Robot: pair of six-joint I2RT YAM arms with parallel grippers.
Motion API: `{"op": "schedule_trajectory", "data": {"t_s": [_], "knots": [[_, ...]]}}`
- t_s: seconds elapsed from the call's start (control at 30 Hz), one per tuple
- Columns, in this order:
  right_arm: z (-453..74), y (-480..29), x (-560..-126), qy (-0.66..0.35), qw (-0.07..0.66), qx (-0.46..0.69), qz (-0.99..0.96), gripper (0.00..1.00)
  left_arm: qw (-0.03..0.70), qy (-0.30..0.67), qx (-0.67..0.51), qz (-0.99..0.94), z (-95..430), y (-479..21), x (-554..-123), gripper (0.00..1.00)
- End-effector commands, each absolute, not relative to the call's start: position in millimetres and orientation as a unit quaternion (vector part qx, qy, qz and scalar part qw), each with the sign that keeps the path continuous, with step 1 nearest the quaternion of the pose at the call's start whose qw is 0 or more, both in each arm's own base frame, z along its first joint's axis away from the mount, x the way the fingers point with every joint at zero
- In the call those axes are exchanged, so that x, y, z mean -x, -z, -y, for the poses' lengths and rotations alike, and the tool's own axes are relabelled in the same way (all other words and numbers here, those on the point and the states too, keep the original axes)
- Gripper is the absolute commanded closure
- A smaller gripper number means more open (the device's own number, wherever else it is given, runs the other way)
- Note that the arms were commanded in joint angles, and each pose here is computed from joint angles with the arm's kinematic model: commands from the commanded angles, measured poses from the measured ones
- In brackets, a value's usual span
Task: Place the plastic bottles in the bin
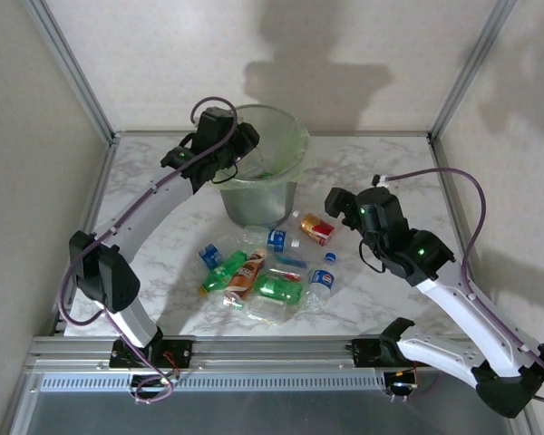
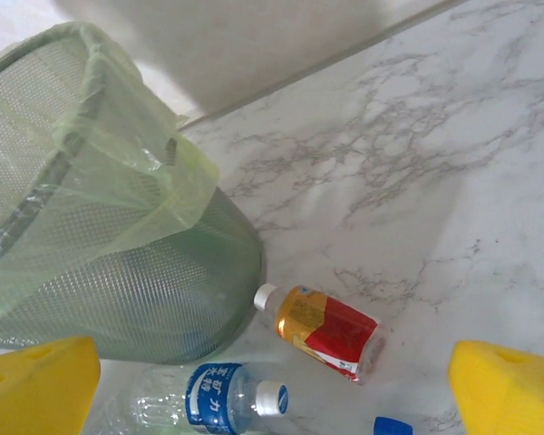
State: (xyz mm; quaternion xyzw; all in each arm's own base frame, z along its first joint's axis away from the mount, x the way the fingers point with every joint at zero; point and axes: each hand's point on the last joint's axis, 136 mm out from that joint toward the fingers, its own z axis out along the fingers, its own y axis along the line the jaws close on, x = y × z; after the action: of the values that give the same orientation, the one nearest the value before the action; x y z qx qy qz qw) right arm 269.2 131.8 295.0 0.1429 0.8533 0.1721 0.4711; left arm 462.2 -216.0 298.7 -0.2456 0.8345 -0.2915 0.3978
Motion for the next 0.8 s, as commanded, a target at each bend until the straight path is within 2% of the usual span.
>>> {"op": "schedule_trajectory", "data": {"t_s": [0.0, 0.1, 0.23, 0.4, 0.57, 0.77], "knots": [[-122.8, -289.7, -270.6, -0.165, 0.466, -0.161, -0.854, 0.01, 0.41, 0.273, 0.243, -0.836, 209.4, -298.4, -467.5, 0.46], [-120.5, -287.6, -273.3, -0.162, 0.463, -0.165, -0.856, 0.01, 0.405, 0.265, 0.244, -0.84, 208.4, -290.3, -467.3, 0.41], [-118.4, -286.2, -274.8, -0.16, 0.461, -0.168, -0.857, 0.02, 0.405, 0.264, 0.246, -0.84, 208.9, -288.7, -468.1, 0.28], [-117.8, -287.9, -276.3, -0.16, 0.461, -0.166, -0.857, 0.01, 0.421, 0.272, 0.24, -0.832, 210.6, -305.6, -468.1, 0.17], [-118.1, -288.8, -280.3, -0.156, 0.46, -0.161, -0.859, 0.01, 0.444, 0.278, 0.227, -0.821, 212.5, -335.7, -463.3, 0.15], [-124.8, -282.7, -290.1, -0.156, 0.445, -0.138, -0.871, 0.01, 0.51, 0.283, 0.192, -0.789, 208.4, -403.5, -439.3, 0.14]]}}
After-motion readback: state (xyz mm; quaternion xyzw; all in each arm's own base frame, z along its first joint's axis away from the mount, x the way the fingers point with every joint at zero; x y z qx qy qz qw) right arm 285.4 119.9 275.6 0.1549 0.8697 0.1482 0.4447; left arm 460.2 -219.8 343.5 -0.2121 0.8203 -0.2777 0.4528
